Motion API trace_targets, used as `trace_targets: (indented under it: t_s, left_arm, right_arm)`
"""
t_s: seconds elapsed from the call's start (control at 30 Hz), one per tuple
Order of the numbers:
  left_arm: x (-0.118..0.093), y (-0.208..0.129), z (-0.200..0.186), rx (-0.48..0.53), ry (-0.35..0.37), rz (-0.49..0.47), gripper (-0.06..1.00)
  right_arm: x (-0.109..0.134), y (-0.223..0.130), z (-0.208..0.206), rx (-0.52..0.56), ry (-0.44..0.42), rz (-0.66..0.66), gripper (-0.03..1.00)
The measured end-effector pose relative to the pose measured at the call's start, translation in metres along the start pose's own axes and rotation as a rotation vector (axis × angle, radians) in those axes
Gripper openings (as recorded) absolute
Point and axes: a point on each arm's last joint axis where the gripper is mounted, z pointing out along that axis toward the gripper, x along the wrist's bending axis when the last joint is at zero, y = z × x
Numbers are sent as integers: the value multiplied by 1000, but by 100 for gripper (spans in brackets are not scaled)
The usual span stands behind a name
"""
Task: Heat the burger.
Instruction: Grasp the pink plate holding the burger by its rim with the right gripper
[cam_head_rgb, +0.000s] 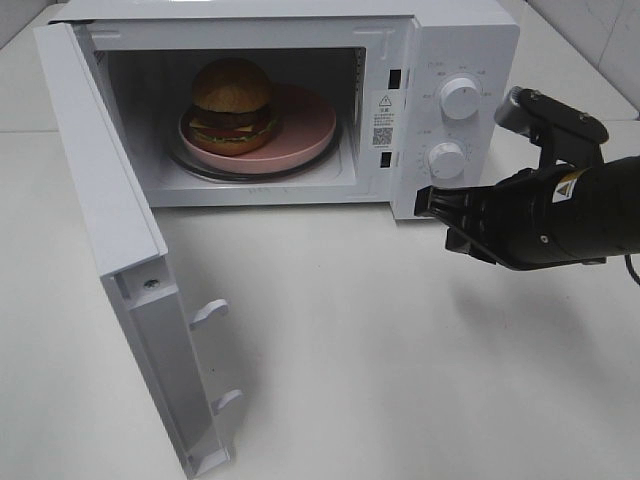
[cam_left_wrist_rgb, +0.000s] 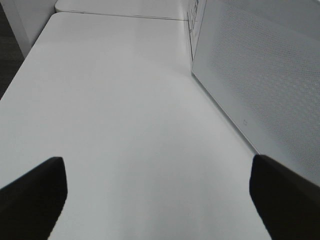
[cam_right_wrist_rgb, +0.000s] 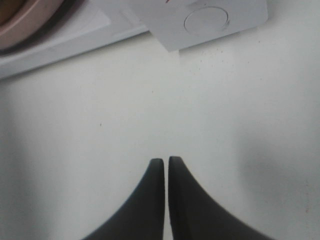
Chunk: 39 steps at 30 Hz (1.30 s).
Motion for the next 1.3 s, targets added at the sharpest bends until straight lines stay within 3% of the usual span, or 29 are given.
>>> trace_targets:
  t_s: [0.07,0.17,0.33,0.67,0.83,0.9,0.97,1.0,1.03,1.1,1.13,1.17,1.3]
  left_arm:
    - [0,0,0,0,0,0,90]
    - [0,0,0,0,0,0,90]
    - [0,0,0,0,0,0,90]
    - [0,0,0,0,0,0,90]
    - [0,0,0,0,0,0,90]
    - [0,0,0,0,0,0,90]
    - [0,0,0,0,0,0,90]
    - [0,0,0,0,0,0,90]
    - [0,0,0,0,0,0,90]
    - [0,0,0,0,0,0,90]
    - [0,0,0,0,0,0,90]
    - [0,0,0,0,0,0,90]
    - [0,0,0,0,0,0,90]
  right_arm:
    - [3,0,-5,84,-7,-151,0]
    - [4,0,-5,105,-8,-183,0]
    - [11,5,-11,215,9,-400,1]
    - [22,23,-16,195,39,-551,2]
    - [25,32,-18,167,42,-700,2]
    - [25,34,-19,167,50,-954,2]
    - [25,33,-19,177,53,-1014,2]
    - [24,32,-19,190,65,-1164,2]
    - [24,32,-19,190,65,-1164,2]
    - [23,31,-19,197,88,-1376,3]
    - [23,31,-19,197,88,-1376,3]
    - [23,31,-19,195,102,-1516,3]
    - [23,32,-19,192,117,-1670,3]
